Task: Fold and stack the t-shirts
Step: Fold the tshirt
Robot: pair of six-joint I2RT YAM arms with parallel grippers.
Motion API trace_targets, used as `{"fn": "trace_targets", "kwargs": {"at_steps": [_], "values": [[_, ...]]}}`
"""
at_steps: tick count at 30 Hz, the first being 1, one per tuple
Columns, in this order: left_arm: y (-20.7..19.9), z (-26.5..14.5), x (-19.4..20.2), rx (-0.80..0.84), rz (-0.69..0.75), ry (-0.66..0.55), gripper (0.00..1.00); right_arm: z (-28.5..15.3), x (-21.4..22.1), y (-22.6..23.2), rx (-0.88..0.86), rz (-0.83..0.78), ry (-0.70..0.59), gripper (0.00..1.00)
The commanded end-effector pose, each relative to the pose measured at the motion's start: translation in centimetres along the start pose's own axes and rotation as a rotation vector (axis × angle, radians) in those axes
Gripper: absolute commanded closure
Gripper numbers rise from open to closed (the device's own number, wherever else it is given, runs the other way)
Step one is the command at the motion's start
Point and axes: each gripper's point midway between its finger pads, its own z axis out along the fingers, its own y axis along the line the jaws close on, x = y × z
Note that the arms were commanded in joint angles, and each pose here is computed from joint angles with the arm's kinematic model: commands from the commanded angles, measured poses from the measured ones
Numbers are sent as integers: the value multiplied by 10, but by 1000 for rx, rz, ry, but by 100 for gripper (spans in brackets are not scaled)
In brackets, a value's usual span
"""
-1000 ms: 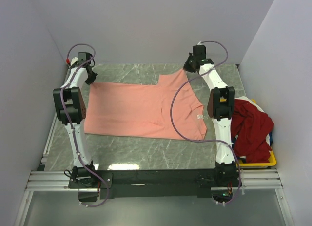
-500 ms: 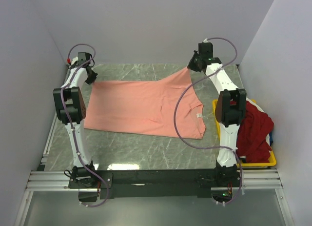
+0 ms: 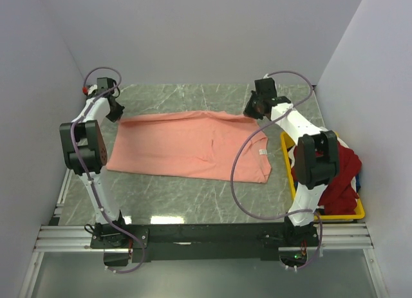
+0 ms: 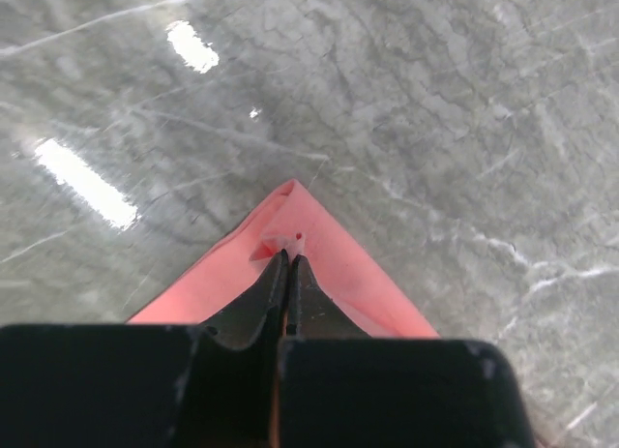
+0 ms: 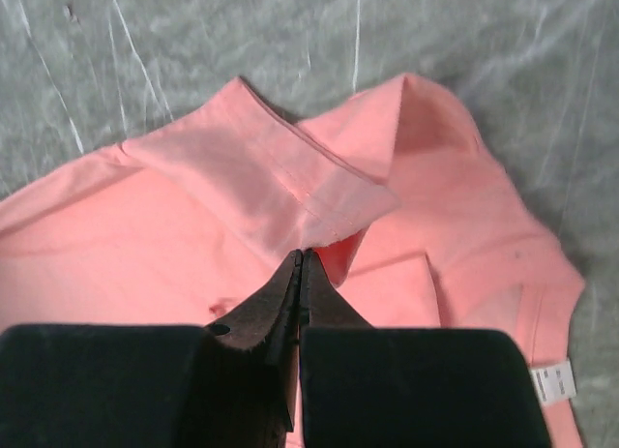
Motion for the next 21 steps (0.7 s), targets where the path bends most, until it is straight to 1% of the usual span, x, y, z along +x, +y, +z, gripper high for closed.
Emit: {"fn": "trace_targets", "kwargs": {"at_steps": [1, 2, 10, 21], "values": [[0, -22, -19, 50, -30, -57, 99, -28, -11, -1, 10, 29, -94, 100], [1, -26, -21, 54, -36, -64, 99, -35, -13, -2, 10, 40, -106, 100], [17, -34, -9, 59, -47, -52, 99, -56, 25, -22, 64, 29, -76, 100], [25, -47, -7, 62, -51, -65, 99, -84, 55, -41, 51, 33, -63, 100]]}}
